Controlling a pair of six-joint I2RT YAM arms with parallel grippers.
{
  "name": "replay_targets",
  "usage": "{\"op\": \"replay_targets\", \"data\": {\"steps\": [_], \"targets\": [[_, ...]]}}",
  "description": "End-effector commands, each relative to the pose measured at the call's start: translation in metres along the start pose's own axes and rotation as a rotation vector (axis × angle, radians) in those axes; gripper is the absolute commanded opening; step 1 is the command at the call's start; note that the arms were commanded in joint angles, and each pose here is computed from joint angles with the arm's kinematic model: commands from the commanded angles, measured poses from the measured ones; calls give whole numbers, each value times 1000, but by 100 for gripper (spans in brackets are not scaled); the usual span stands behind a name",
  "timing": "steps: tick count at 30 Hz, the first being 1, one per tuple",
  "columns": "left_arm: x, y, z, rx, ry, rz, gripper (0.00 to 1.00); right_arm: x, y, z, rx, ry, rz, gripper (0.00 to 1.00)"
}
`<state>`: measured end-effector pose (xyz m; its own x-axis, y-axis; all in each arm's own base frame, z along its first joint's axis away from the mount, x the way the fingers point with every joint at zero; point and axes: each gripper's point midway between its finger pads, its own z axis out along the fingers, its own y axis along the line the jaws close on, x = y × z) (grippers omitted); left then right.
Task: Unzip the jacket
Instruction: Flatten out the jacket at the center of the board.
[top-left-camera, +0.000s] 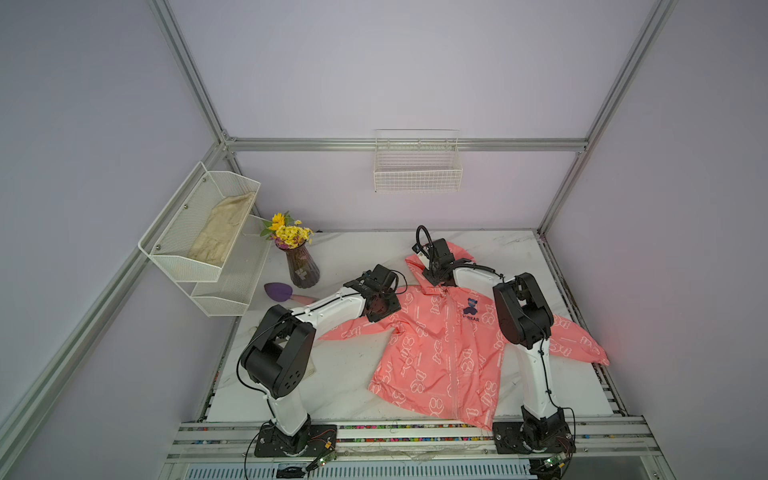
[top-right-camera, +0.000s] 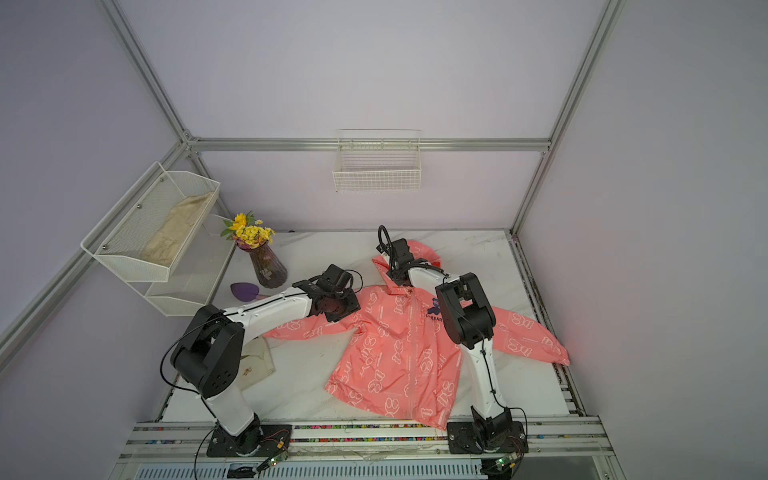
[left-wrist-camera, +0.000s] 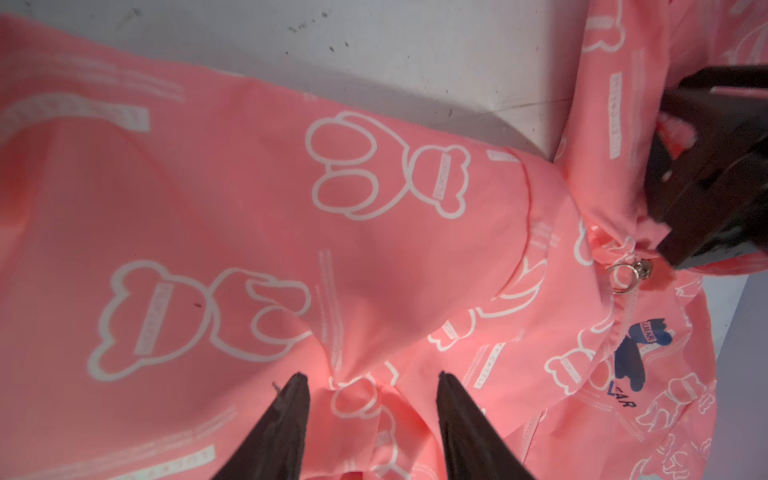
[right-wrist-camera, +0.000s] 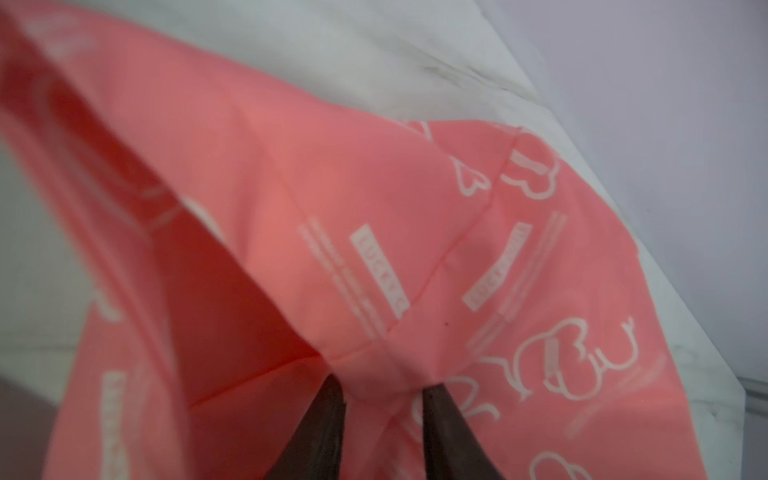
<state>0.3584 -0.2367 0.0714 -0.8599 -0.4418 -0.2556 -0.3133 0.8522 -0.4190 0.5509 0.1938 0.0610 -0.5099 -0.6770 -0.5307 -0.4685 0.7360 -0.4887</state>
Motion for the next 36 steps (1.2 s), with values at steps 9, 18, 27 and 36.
{"op": "replay_targets", "data": {"steps": [9,18,27,36], "targets": [[27,34,40,-53,80,-70,36,-32,-45,26,207,-54,-65,18],[44,61,39,-86,90,-107,30,-55,-70,24,288,-86,-141,13],[31,56,18,-74,27,-72,37,-22,-55,-15,1,84,7,65],[-47,-12,-36,-40,-191,95,80,-2,-100,-87,-34,-1,299,73]]}}
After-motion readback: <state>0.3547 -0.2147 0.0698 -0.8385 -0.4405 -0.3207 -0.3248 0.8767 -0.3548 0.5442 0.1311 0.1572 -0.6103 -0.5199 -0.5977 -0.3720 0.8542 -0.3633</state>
